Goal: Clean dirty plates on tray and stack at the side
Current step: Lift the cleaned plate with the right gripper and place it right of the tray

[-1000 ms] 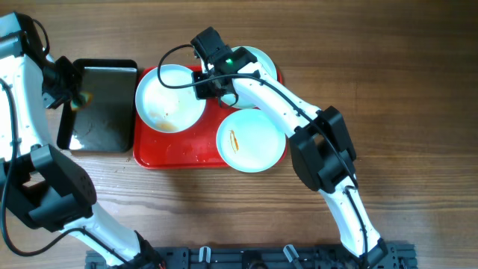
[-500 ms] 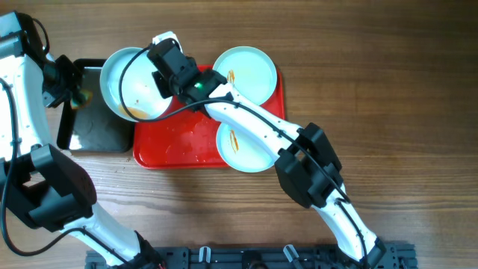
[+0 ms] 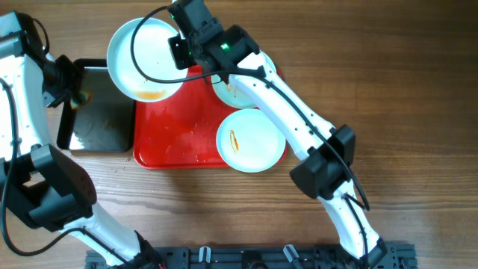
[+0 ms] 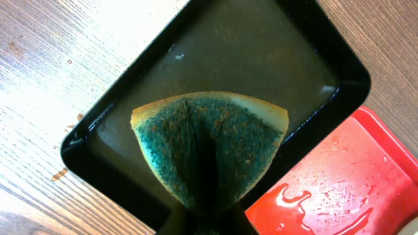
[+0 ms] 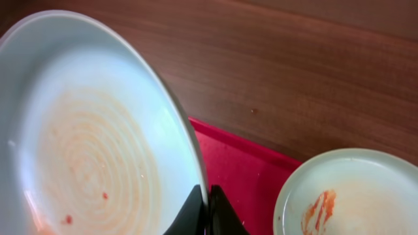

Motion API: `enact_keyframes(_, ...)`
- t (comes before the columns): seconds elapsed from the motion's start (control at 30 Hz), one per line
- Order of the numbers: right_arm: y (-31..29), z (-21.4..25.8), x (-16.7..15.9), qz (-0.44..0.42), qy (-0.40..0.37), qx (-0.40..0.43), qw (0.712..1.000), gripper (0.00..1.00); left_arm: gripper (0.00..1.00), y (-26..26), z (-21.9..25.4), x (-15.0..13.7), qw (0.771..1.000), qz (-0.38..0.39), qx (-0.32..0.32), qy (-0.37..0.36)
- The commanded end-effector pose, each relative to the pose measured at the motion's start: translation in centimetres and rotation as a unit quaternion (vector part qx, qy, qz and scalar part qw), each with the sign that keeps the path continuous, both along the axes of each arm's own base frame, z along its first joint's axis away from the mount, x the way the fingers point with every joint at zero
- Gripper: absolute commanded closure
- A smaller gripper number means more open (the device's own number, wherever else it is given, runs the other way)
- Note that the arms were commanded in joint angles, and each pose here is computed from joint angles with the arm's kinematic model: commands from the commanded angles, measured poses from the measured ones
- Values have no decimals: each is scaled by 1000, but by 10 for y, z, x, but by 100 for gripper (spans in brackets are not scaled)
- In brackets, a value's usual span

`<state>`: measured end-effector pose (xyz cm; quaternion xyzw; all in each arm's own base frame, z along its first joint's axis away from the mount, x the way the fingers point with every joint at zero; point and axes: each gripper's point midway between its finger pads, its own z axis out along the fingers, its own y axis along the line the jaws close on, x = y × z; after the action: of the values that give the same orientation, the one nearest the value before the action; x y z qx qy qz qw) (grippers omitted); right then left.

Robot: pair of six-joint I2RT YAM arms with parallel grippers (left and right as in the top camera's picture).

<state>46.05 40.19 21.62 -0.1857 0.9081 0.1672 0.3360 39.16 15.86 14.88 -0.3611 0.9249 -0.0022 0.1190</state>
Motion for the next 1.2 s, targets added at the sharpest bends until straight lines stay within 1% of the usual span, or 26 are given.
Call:
enact_keyframes(0.0, 2, 64, -10, 19, -42, 40, 998, 96, 96, 3, 5, 1, 1000, -10, 8, -6)
enact_keyframes(0.2, -17, 64, 6, -36, -71, 3, 997, 96, 96, 0, 5, 0, 1000, -11, 3, -4)
enact_keyframes(0.27, -19, 53, 10, -62, -65, -1, 996, 96, 96, 0, 5, 0, 1000, -11, 3, -4)
enact_keyframes(0.37, -18, 39, 12, -66, -55, -12, 996, 96, 96, 0, 5, 0, 1000, -11, 3, -4)
enact_keyframes(0.57, -42, 21, 19, -119, -68, -78, 988, 96, 96, 1, 5, 0, 1000, -11, 3, -4)
enact_keyframes(0.63, -70, 18, 19, -176, -91, -147, 969, 96, 96, 1, 5, 0, 1000, -11, 3, -4)
enact_keyframes(0.7, -94, 10, 15, -212, -114, -230, 943, 96, 96, 1, 5, 0, 1000, -11, 3, -4)
enact_keyframes(0.77, -106, -8, 8, -230, -117, -278, 925, 96, 96, 0, 5, 0, 1000, -9, 2, -5)
enact_keyframes(0.87, -107, -27, -5, -251, -128, -312, 907, 96, 96, -1, 5, 1, 1000, -10, 0, -5)
enact_keyframes(0.9, -110, -25, -10, -268, -149, -327, 894, 96, 96, -1, 5, 1, 1000, -10, 0, -5)
enact_keyframes(0.93, -112, -19, -15, -293, -191, -348, 870, 96, 96, -1, 5, 1, 1000, -10, 0, -5)
enact_keyframes(0.97, -109, -13, -21, -298, -216, -359, 858, 96, 96, -1, 5, 1, 1000, -10, 0, -5)
enact_keyframes(1.0, -102, -11, -28, -298, -230, -362, 853, 96, 96, -1, 5, 1, 1000, -10, 0, -6)
enact_keyframes(1.1, -77, -7, -48, -277, -253, -357, 856, 96, 96, 0, 5, 2, 1000, -10, 1, -7)
enact_keyframes(1.17, -66, 2, -59, -273, -280, -362, 846, 96, 96, 0, 5, 2, 1000, -10, 1, -7)
